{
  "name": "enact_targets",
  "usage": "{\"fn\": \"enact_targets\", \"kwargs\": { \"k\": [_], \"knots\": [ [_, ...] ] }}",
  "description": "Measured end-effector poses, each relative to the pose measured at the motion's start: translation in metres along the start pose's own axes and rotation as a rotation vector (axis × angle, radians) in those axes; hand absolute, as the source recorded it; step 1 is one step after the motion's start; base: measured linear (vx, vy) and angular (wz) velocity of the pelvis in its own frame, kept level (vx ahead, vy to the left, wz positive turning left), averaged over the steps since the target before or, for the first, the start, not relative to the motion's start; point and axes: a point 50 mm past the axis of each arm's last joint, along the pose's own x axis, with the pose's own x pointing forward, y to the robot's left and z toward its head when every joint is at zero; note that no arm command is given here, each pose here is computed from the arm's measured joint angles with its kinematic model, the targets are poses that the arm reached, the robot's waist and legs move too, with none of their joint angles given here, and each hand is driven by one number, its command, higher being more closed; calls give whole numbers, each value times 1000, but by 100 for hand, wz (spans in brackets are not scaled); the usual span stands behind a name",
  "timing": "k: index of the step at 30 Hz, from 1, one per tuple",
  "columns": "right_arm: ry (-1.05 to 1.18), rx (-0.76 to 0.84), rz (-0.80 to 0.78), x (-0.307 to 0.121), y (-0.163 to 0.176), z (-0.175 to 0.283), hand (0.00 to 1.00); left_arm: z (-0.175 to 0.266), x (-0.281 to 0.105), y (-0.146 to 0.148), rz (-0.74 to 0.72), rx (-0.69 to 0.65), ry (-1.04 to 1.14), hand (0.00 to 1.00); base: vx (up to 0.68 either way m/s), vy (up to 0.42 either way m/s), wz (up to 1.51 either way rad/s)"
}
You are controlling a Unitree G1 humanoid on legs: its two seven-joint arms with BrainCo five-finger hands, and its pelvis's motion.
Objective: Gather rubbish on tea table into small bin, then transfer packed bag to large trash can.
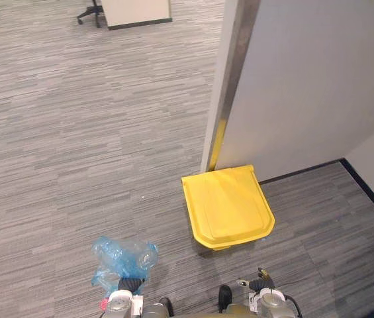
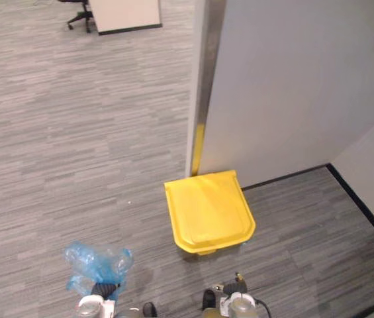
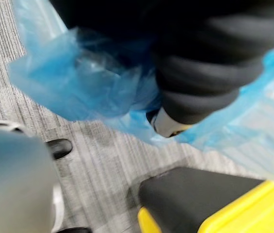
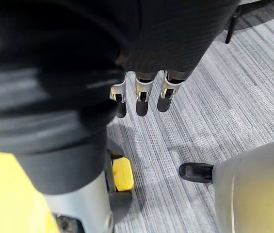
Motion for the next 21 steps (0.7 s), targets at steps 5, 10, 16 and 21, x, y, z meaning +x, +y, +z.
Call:
{"fn": "enact_targets", "kwargs": {
  "k": [5,10,16,21],
  "knots": [
    [-13,6,2,0,1,4,0,3,1,2,6,-1,-7,100,-5,56,-2],
    [-55,20,6,0,6,17,0,14,4,3,16,-15,-35,100,259,-85,0],
    [-126,63,-7,0,6,37,0,45,8,-23,-39,-52,-118,100,257,-147,15],
    [-166,48,8,0,9,49,0,67,10,-22,-29,-86,-182,100,122,-106,26]
  ]
}}
